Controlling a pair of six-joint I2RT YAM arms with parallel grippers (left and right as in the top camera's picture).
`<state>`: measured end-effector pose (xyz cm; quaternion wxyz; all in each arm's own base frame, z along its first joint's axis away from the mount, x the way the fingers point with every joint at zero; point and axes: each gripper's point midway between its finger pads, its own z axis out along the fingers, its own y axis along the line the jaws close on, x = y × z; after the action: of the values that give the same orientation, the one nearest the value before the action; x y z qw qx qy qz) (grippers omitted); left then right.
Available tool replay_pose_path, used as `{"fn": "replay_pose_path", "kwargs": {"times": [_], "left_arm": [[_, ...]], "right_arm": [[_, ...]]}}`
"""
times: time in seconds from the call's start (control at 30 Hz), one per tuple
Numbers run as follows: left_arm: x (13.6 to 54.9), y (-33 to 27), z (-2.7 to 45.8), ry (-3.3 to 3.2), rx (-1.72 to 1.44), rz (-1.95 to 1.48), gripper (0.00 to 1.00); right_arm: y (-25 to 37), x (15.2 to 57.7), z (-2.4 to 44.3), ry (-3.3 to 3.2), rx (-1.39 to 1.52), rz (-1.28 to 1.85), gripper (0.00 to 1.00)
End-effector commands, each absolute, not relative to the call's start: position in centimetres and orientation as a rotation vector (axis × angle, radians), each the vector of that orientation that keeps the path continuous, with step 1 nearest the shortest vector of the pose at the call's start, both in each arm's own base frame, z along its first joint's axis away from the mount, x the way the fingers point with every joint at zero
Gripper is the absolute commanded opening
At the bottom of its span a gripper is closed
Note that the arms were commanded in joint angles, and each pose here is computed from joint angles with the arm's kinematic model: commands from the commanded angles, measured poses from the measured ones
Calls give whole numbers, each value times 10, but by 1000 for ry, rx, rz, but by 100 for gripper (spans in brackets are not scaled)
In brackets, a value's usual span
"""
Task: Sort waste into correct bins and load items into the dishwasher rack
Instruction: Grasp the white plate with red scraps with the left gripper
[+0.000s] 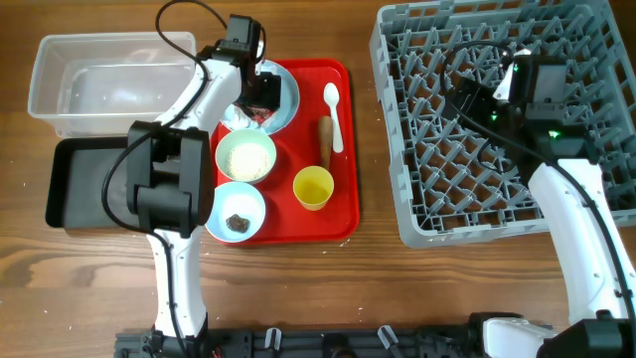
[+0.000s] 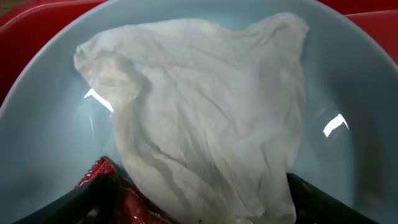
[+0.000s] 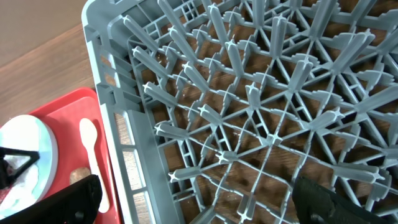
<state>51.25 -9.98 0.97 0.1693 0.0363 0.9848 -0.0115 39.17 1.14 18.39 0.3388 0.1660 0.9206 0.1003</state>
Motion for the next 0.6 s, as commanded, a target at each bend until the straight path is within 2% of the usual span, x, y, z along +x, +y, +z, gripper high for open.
{"fn": "replay_pose_path", "kwargs": {"times": [0.0, 0.03, 0.17, 0.37, 0.4, 0.47, 0.57], "left_arm": [[502, -102, -22, 2876, 103, -41, 13], [502, -102, -22, 2875, 102, -42, 4], [511, -103, 8, 2818, 80, -57, 4], [532, -104, 156, 2524, 15, -113, 4], [530, -91, 191, 2454, -18, -64, 4], [526, -62, 226, 2382, -87, 12, 4], [528, 9, 243, 2325, -253, 118, 4]], "right_arm": [[11, 397, 188, 2383, 446, 266, 100], [11, 397, 188, 2383, 446, 266, 100], [11, 397, 188, 2382, 447, 266, 100], [11, 398, 189, 2378, 446, 266, 100], [11, 398, 189, 2379, 445, 267, 100], [11, 398, 189, 2379, 445, 267, 100], [11, 398, 189, 2379, 447, 268, 100]]}}
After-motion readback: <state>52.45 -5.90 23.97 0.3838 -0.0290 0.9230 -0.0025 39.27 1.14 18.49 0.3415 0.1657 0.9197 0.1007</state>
